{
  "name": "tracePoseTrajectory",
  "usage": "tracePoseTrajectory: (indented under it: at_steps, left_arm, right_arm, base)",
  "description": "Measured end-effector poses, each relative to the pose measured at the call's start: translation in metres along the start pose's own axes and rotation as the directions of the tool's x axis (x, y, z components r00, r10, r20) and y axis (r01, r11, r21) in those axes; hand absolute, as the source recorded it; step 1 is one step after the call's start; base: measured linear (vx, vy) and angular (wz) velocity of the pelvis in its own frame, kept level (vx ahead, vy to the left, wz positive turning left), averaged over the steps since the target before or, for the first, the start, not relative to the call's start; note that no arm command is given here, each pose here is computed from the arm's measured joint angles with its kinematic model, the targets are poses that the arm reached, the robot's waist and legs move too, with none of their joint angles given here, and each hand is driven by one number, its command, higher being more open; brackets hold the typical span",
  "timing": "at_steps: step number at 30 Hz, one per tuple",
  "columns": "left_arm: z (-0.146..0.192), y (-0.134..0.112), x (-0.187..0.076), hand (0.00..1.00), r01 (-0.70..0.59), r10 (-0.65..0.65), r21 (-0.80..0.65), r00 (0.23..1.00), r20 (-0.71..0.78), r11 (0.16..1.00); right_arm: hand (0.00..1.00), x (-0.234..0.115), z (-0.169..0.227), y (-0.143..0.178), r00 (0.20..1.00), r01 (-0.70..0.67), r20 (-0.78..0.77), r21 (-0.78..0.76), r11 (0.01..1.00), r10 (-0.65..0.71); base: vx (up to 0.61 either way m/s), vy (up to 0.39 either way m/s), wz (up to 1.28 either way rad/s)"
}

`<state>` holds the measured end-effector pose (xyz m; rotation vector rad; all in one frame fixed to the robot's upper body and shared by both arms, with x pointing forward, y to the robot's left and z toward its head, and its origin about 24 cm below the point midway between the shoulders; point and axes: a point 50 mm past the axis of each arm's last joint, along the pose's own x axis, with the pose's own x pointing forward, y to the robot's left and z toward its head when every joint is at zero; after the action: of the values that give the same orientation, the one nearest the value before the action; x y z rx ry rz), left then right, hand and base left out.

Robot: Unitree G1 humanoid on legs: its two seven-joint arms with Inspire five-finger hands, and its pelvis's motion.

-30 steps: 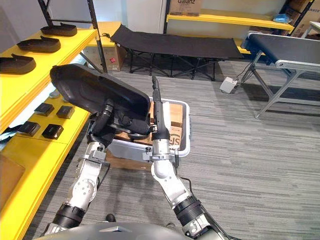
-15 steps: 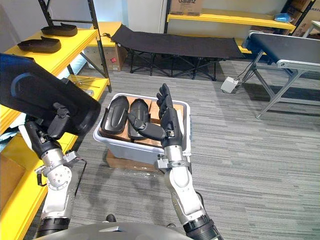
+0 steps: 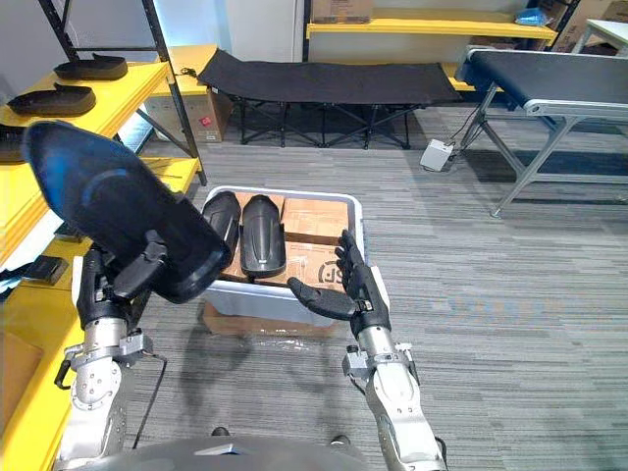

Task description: Walk over and take three plastic housings, then place them on the shelf

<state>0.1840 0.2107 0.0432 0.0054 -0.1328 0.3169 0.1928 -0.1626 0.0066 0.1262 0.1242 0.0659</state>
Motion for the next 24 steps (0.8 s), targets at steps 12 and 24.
tracePoseTrajectory:
  at_steps: [12,24]
  left_arm:
    - [0.037,0.039,-0.012,0.00,-0.100,0.102,-0.025,0.987,0.126,0.995]
    - [0.030,0.045,-0.032,0.00,0.002,0.022,-0.225,0.995,0.101,0.974]
  right_arm:
    - [1.00,0.031,-0.010,0.026,0.985,-0.165,-0.043,-0.024,0.986,0.164]
    - [1.00,0.045,0.004,0.046,0.973,-0.228,0.014,-0.012,0.974,0.229]
  base:
    - [0.03,0.005,0.62]
    - [0.00,0.031,0.34]
